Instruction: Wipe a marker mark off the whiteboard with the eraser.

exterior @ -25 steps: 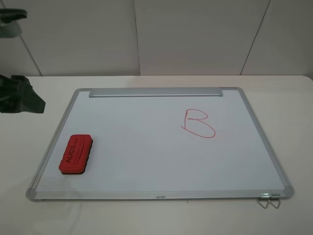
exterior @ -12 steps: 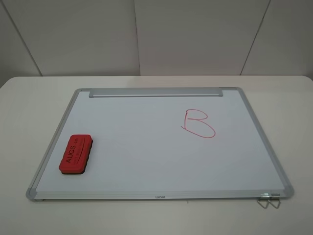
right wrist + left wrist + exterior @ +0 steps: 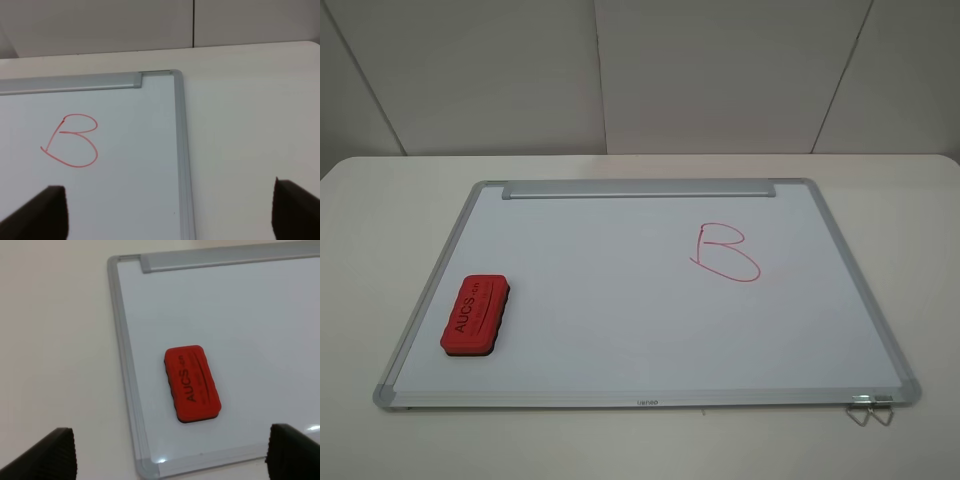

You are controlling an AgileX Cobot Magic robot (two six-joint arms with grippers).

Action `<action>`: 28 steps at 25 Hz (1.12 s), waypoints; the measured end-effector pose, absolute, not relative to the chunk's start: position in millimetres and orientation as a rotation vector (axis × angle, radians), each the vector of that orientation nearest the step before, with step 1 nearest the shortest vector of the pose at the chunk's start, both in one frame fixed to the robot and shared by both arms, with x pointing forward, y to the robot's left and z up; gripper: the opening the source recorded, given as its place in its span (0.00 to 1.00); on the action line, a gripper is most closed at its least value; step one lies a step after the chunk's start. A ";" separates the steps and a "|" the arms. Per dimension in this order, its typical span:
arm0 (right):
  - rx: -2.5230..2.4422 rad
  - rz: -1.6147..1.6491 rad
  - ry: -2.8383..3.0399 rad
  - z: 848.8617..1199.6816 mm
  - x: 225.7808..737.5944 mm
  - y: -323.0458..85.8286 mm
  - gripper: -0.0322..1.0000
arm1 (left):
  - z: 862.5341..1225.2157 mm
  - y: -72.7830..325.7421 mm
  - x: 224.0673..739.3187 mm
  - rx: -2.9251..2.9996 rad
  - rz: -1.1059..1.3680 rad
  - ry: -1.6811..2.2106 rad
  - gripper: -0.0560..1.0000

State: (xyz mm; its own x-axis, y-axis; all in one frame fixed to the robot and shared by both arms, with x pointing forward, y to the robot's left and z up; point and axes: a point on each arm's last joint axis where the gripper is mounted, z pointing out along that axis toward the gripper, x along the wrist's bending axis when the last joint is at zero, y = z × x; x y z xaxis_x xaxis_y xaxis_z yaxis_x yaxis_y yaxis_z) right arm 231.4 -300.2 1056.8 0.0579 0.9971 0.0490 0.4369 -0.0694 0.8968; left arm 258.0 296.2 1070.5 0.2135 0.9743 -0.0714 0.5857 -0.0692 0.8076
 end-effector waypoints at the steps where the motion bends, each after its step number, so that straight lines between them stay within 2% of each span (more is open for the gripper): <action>1: 1.605 0.970 1.469 1056.8 231.4 -300.2 0.73 | 1065.3 295.5 258.4 1.756 0.665 1.449 0.77; 4: 1.605 0.970 1.469 1056.8 231.4 -300.2 0.73 | 1056.4 295.7 256.8 1.780 0.678 1.425 0.77; 28: 1.605 0.970 1.469 1056.8 231.4 -300.2 0.73 | 1053.7 302.2 233.1 1.686 0.779 1.304 0.77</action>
